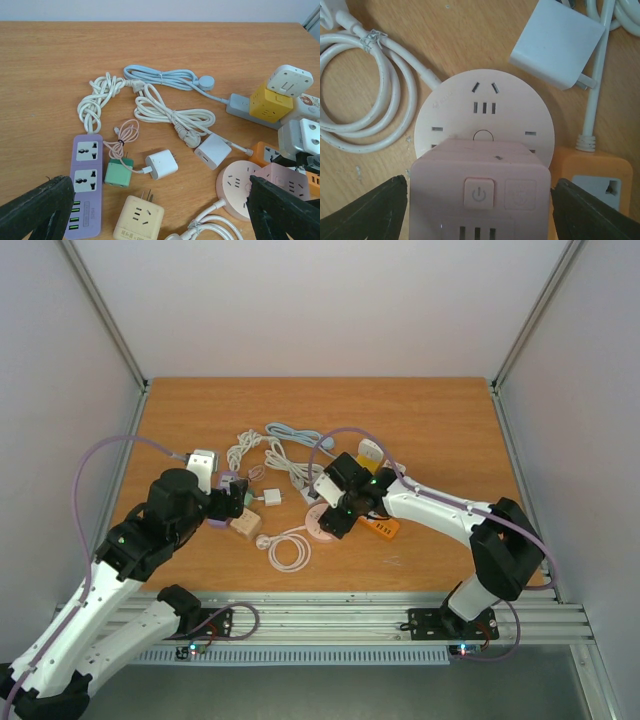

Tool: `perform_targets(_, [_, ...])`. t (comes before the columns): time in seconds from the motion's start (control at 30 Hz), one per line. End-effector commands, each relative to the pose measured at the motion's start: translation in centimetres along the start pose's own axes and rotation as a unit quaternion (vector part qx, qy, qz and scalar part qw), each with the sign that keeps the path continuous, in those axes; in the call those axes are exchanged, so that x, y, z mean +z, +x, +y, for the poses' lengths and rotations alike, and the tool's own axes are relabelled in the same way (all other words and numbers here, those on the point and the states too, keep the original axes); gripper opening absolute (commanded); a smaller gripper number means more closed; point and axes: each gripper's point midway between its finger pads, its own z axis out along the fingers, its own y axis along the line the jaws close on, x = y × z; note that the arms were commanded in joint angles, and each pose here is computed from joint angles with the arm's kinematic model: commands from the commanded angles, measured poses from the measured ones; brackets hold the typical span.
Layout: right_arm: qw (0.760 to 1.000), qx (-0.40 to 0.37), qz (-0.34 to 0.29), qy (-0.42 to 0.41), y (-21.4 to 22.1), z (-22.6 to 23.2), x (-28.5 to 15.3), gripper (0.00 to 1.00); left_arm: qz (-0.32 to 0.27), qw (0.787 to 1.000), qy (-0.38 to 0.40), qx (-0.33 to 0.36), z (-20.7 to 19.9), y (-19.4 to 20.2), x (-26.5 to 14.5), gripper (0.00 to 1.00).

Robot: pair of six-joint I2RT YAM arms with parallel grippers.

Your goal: Insert the plug

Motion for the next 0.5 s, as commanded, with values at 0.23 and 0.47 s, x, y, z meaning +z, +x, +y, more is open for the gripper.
perform_targets(0.23, [0.999,-0.001,0.041,-0.016,1.4,0.2,1.7,0.53,-0.015,1.000,-0.001,0.003,-0.1,-0.7,0.4,0.94])
perform_targets(0.47, [0.994,-0.030,0.089,-0.053,4.2,1.4,3.5,0.31,-0.012,1.000,-0.001,0.003,-0.1,-0.6,0.5,0.94])
